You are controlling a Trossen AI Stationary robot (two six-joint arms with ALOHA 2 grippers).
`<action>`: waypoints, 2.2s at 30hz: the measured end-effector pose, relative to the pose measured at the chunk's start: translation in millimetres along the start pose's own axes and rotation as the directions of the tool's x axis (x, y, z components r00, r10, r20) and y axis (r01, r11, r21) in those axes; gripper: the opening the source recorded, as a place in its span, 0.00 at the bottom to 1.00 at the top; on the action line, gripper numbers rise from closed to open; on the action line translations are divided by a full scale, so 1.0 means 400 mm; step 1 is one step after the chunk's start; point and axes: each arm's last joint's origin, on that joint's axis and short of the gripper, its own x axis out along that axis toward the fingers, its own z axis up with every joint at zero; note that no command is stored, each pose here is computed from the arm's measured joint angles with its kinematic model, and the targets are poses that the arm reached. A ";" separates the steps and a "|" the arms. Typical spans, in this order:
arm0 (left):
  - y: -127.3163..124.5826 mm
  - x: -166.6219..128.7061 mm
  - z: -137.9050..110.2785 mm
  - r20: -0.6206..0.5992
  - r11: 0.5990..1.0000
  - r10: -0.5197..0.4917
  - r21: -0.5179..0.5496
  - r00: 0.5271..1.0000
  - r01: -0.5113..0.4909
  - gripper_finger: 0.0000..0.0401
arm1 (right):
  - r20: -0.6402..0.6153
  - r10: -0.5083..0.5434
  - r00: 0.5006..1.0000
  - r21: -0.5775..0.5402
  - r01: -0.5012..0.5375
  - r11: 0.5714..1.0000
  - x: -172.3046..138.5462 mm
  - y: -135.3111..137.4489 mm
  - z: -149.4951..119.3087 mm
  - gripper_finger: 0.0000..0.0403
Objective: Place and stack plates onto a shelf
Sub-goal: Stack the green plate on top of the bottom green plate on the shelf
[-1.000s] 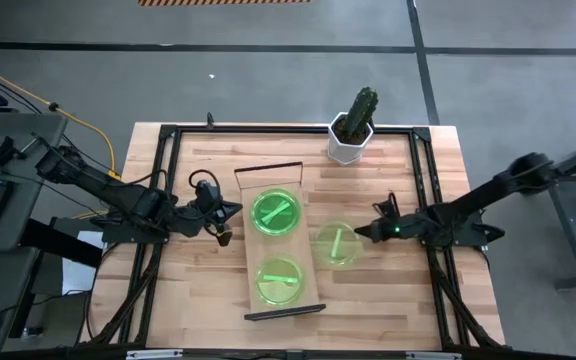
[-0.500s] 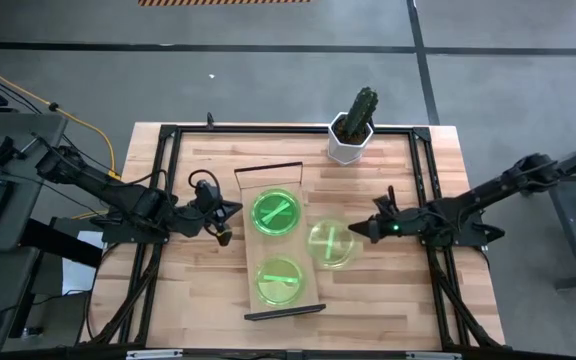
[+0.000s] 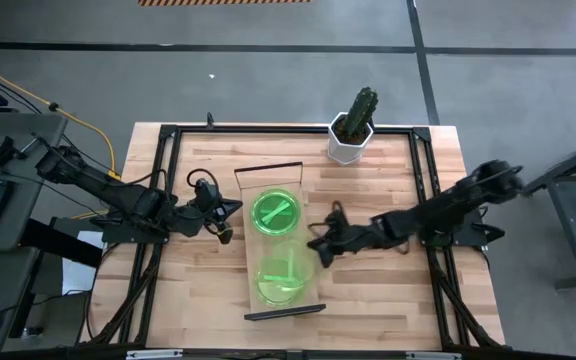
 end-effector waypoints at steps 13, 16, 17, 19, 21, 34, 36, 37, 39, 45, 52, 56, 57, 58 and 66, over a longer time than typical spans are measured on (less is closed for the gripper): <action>0.000 0.000 0.000 -0.002 1.000 -0.001 0.026 1.000 0.002 0.00 | -0.127 -0.123 0.984 -0.082 0.113 0.990 0.135 0.088 -0.011 0.00; -0.001 0.000 -0.001 -0.010 1.000 -0.011 0.029 1.000 0.011 0.00 | -0.149 -0.170 0.974 -0.112 0.155 0.982 0.129 0.092 -0.007 0.00; -0.001 0.000 -0.001 -0.011 0.999 -0.015 0.030 1.000 0.015 0.00 | -0.152 -0.176 0.972 -0.122 0.158 0.980 0.126 0.093 -0.005 0.00; -0.001 0.000 -0.002 -0.018 0.999 -0.021 0.031 1.000 0.021 0.00 | -0.167 -0.161 0.973 -0.128 0.140 0.982 0.123 0.098 -0.004 0.00; -0.001 0.000 -0.002 -0.017 0.999 -0.021 0.031 1.000 0.021 0.00 | -0.178 -0.156 0.972 -0.127 0.134 0.983 0.123 0.099 -0.005 0.00; -0.001 0.000 -0.002 -0.017 0.999 -0.020 0.031 1.000 0.021 0.00 | -0.148 -0.086 0.985 -0.087 0.074 0.993 0.125 0.119 -0.002 0.02; -0.001 0.000 -0.002 -0.017 0.999 -0.020 0.031 1.000 0.021 0.00 | -0.148 -0.087 0.985 -0.087 0.074 0.993 0.125 0.119 -0.002 0.06; -0.001 0.000 -0.002 -0.018 0.999 -0.020 0.031 1.000 0.021 0.00 | -0.149 -0.086 0.985 -0.087 0.073 0.994 0.125 0.119 -0.002 0.09; -0.001 0.000 -0.002 -0.017 0.999 -0.020 0.031 1.000 0.021 0.00 | -0.156 -0.083 0.984 -0.086 0.070 0.994 0.124 0.119 -0.003 0.16; -0.001 0.000 -0.002 -0.017 0.999 -0.020 0.039 1.000 0.021 0.00 | -0.188 -0.066 0.980 -0.139 0.040 0.989 0.124 0.120 -0.005 0.38; -0.001 0.000 -0.002 -0.017 0.999 -0.020 0.045 1.000 0.021 0.00 | -0.283 0.014 0.959 -0.186 -0.069 0.980 0.120 0.131 -0.007 0.45; -0.001 0.000 -0.002 -0.017 0.999 -0.020 0.045 1.000 0.021 0.00 | -0.318 -0.034 0.947 -0.215 -0.037 0.976 0.117 0.118 -0.014 0.45; -0.001 0.000 -0.001 -0.017 0.999 -0.020 0.045 1.000 0.021 0.00 | -0.320 -0.043 0.946 -0.223 -0.032 0.974 0.117 0.116 -0.014 0.45; -0.001 0.000 -0.002 -0.017 0.999 -0.020 0.045 1.000 0.021 0.00 | -0.316 -0.045 0.948 -0.231 -0.031 0.972 0.117 0.116 -0.013 0.45; -0.001 0.000 -0.001 -0.015 0.999 -0.021 0.044 1.000 0.022 0.00 | -0.324 0.014 0.946 -0.302 -0.117 0.946 0.099 0.133 0.000 0.45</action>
